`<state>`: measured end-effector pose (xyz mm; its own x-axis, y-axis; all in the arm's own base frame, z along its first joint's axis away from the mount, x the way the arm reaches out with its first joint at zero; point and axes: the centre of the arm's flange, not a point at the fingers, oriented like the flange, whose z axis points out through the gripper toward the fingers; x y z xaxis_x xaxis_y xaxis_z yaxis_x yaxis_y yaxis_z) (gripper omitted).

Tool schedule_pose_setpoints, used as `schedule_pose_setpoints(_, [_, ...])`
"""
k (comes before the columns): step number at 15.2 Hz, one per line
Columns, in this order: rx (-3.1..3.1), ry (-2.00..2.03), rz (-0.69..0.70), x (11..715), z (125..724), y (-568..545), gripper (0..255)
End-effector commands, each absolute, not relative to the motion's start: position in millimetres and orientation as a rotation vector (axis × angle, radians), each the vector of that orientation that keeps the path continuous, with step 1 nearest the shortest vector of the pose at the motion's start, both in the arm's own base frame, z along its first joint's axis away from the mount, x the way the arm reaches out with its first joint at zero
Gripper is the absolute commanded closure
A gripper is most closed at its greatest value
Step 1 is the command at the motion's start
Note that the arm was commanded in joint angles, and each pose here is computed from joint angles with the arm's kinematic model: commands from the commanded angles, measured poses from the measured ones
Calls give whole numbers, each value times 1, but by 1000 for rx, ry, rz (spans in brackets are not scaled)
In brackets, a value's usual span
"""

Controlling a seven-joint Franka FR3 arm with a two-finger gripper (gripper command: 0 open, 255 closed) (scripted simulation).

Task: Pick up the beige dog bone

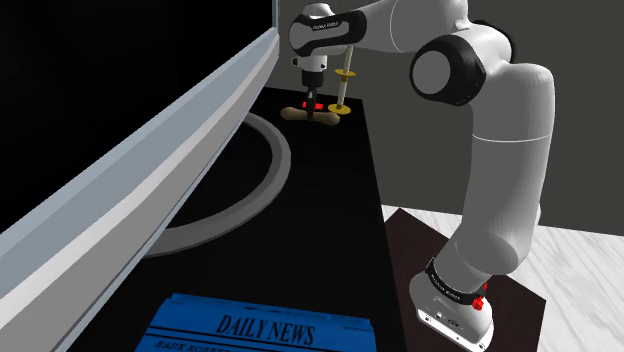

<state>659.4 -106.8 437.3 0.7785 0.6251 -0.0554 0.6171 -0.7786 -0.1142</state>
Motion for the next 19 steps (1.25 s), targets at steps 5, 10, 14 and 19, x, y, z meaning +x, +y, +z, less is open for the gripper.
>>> schedule_pose_setpoints(5, [-2877,-1008,139,660,453,-106,255])
schedule_pose_setpoints(10, [-2877,-1008,139,660,479,-106,255])
schedule_pose_setpoints(14, [-2877,-1008,139,660,500,-106,255])
schedule_pose_setpoints(19, [-2877,-1008,139,660,517,-106,255])
